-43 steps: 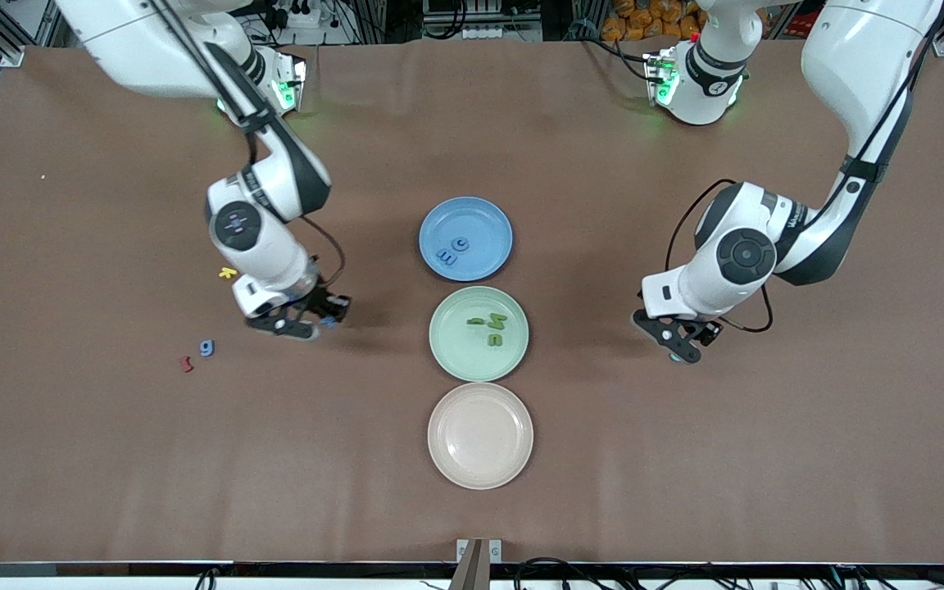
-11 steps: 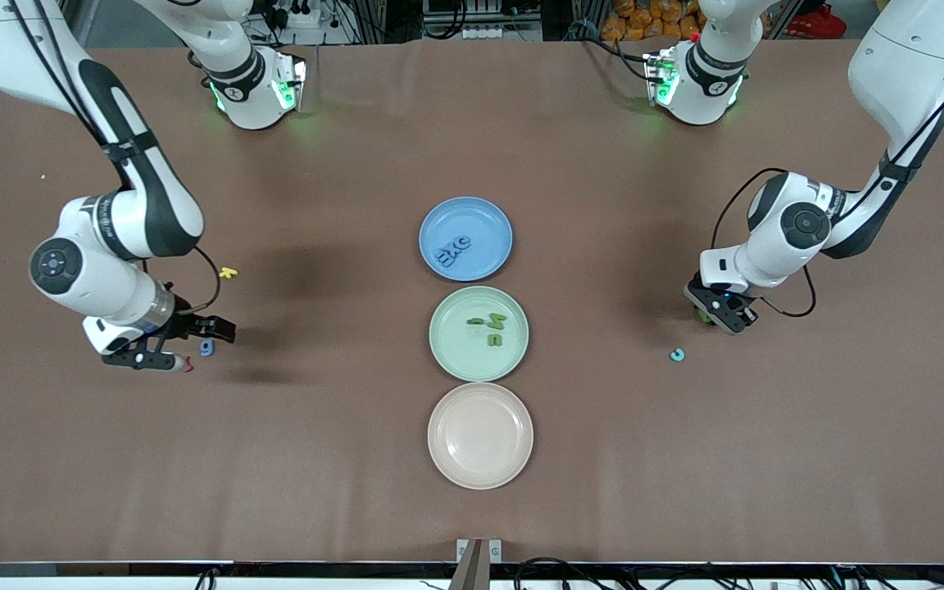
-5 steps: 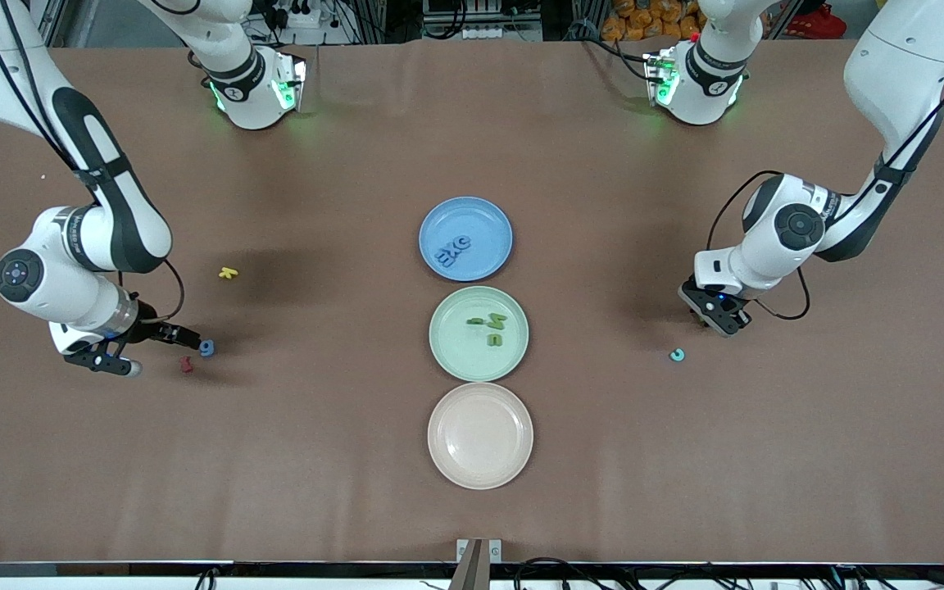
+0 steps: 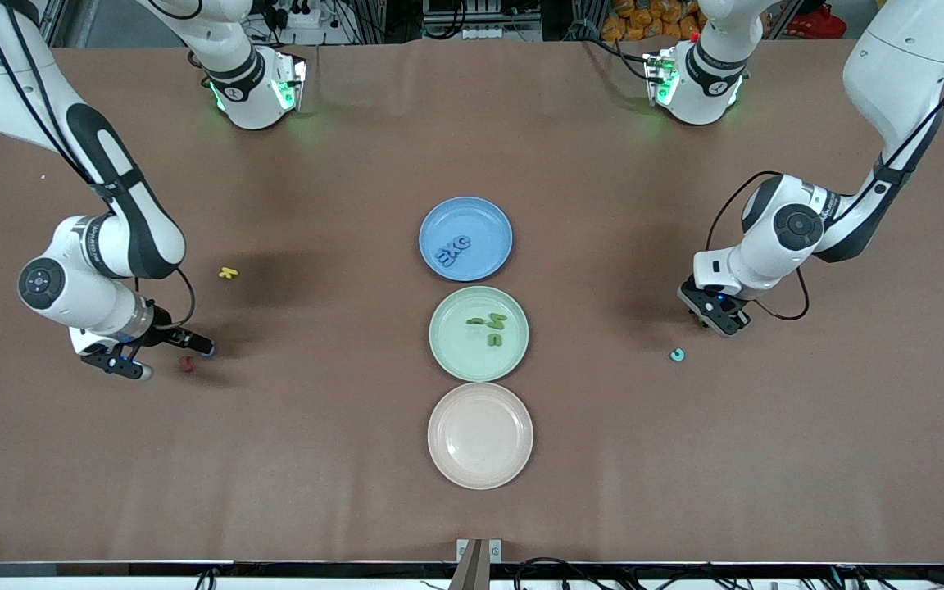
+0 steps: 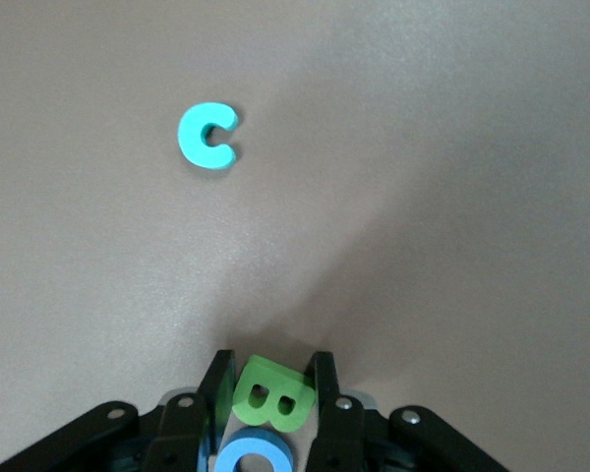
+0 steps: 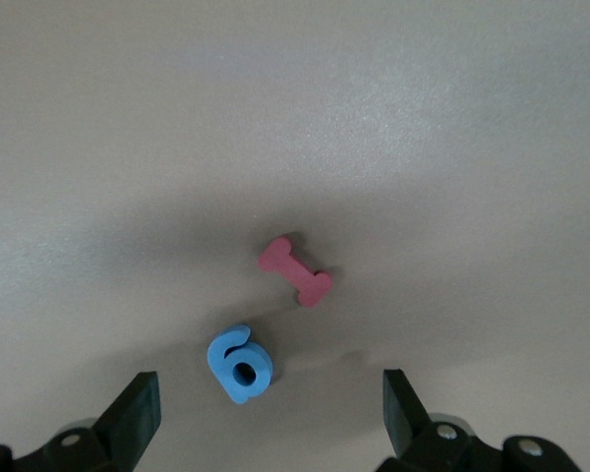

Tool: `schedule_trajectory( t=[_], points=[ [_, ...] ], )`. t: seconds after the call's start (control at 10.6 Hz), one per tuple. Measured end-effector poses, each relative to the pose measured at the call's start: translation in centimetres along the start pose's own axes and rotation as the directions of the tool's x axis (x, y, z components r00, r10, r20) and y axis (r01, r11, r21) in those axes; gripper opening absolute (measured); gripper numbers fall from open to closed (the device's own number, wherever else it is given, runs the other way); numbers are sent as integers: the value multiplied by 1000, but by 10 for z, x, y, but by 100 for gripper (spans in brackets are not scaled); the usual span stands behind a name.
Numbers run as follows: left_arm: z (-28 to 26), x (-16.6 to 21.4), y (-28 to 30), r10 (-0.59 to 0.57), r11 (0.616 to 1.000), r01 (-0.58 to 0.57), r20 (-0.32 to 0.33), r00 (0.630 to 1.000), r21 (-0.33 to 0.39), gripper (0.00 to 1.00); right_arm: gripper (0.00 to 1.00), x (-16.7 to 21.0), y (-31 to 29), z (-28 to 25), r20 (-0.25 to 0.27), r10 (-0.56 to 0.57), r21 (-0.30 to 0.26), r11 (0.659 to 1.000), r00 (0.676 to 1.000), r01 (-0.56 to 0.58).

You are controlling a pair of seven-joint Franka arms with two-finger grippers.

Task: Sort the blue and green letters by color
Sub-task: 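Grasp green B with the left gripper while the right gripper grasps blue 6, then drop B on green plate with the left gripper while the right gripper carries 6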

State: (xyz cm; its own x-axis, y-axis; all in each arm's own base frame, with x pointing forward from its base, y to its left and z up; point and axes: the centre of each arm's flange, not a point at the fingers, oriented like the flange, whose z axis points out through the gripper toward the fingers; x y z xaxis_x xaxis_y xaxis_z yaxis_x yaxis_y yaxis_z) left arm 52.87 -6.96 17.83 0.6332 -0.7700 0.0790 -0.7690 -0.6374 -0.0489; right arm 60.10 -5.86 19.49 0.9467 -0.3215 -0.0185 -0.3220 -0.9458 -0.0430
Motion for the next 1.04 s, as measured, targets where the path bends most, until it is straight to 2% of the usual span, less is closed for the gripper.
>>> schedule_trajectory(
  t=[0.19, 0.28, 0.57, 0.75, 0.85, 0.94, 1.04],
  points=[
    [-8, 14, -5, -33, 999, 34, -28, 999, 18, 37, 100, -2, -4, 14, 2, 26, -13, 1000, 1000, -26],
    [-14, 32, 2, -59, 998, 60, -45, 997, 26, 37, 100, -4, -7, 19, 4, 28, -21, 999, 1000, -27],
    [-35, 105, 54, -156, 987, 157, -38, 987, 28, 37, 100, -6, -13, 24, 8, 25, -27, 999, 1000, -25],
    [-50, 147, 93, -231, 973, 231, -45, 972, -10, 37, 96, -7, -14, 24, 8, 23, -28, 999, 1000, -23],
    [-59, 165, 108, -278, 960, 276, -51, 959, -44, 37, 87, -6, -14, 24, 5, 23, -28, 999, 1000, -23],
    [-67, 182, 121, -322, 945, 317, -55, 945, -77, 37, 86, -5, -14, 23, -7, 23, -24, 999, 1000, -23],
    [-73, 199, 135, -364, 928, 358, -52, 930, -99, 37, 77, -4, -14, 23, -12, 24, -23, 999, 1000, -24]
  ],
)
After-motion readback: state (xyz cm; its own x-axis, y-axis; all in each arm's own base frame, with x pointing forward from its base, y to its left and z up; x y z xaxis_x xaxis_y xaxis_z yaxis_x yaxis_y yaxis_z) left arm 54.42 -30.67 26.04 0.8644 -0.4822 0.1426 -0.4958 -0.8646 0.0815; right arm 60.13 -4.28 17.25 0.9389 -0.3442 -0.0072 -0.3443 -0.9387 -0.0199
